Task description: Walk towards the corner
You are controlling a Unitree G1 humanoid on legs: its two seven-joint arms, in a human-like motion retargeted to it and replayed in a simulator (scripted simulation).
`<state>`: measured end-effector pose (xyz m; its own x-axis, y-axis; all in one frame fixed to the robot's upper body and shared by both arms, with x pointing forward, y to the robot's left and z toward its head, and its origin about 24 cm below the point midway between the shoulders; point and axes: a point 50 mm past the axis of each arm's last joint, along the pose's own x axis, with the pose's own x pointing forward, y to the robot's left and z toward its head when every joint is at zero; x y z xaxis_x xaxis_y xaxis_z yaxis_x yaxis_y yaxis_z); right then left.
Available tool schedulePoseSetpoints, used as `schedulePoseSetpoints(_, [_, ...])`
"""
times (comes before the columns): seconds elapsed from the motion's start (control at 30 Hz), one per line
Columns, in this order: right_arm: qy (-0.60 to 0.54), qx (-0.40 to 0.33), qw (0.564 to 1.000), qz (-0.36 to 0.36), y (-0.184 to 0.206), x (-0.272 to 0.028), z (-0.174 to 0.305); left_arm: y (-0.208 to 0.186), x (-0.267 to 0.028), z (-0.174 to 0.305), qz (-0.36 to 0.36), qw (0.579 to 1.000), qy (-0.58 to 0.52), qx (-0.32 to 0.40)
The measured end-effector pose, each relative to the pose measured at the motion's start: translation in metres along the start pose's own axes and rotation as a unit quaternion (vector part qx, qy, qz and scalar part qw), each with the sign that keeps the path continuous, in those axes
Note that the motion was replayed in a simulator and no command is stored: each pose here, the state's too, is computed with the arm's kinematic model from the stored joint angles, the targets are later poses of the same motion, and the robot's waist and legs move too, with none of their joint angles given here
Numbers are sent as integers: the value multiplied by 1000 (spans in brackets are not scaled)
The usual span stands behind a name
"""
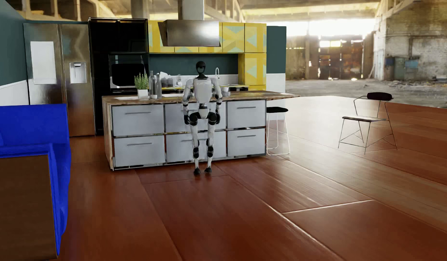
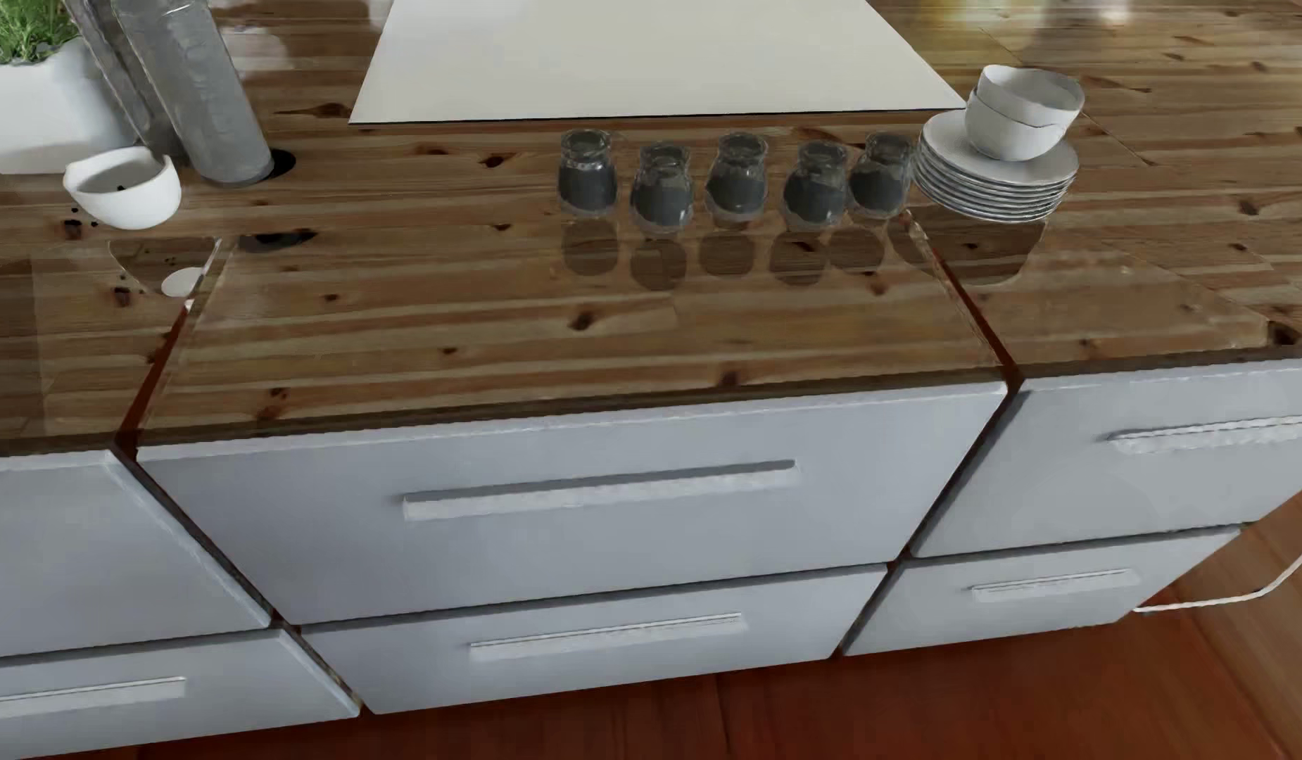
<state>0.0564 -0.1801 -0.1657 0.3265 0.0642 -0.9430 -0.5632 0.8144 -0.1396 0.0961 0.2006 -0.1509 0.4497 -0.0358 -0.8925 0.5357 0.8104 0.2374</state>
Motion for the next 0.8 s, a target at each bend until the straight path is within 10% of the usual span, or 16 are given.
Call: schedulePoseSetpoints(0.8, [-4, -15, 1000, 7, 2, 2, 5, -9, 2, 3, -18, 1000, -1, 22])
